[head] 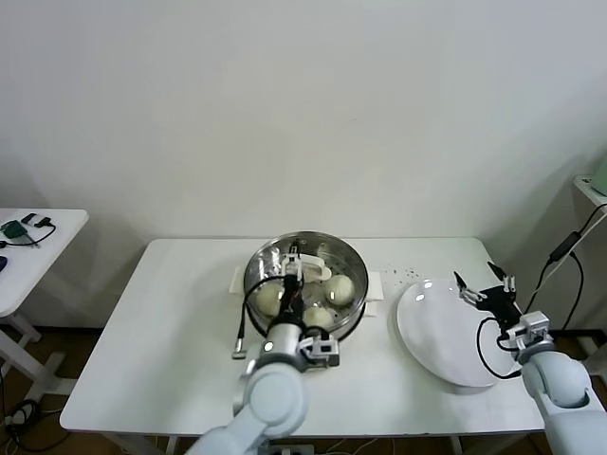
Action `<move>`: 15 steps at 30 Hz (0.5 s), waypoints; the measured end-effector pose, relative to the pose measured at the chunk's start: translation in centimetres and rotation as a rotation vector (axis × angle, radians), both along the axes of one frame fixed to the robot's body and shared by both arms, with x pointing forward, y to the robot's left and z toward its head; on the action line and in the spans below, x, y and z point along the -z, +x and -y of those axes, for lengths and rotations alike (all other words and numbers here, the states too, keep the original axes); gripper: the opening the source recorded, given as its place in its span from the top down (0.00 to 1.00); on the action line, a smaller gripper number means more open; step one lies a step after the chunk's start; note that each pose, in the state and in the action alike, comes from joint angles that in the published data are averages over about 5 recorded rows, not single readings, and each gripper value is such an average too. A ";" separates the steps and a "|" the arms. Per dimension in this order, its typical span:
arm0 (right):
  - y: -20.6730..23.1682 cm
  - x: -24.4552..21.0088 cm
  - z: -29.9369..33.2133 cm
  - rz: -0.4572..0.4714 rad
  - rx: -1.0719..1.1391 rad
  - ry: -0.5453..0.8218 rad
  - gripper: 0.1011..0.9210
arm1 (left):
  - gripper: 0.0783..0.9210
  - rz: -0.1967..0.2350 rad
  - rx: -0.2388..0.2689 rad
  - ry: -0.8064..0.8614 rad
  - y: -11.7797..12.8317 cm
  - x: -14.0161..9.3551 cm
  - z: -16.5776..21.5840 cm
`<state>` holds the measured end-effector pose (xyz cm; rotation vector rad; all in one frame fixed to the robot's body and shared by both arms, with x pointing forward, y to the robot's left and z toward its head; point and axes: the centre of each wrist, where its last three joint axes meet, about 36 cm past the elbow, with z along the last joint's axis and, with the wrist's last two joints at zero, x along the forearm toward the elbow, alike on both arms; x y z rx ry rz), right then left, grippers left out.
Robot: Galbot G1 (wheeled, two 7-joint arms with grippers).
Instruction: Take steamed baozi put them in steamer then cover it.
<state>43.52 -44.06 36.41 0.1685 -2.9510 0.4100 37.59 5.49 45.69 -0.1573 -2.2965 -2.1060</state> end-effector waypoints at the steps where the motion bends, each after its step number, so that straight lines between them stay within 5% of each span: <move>1: 0.0 -0.1 0.0 -0.003 0.001 0.000 0.12 | 0.12 -0.001 0.001 -0.006 -0.3 -0.2 -0.3; 9: -0.3 -0.5 -0.6 -0.022 0.005 0.016 0.12 | 0.12 0.013 -0.007 -0.075 -2.4 -1.7 -3.6; 15: -0.8 -0.6 -1.0 -0.027 0.003 0.032 0.12 | 0.12 0.037 -0.076 -0.194 -3.2 -1.7 -7.0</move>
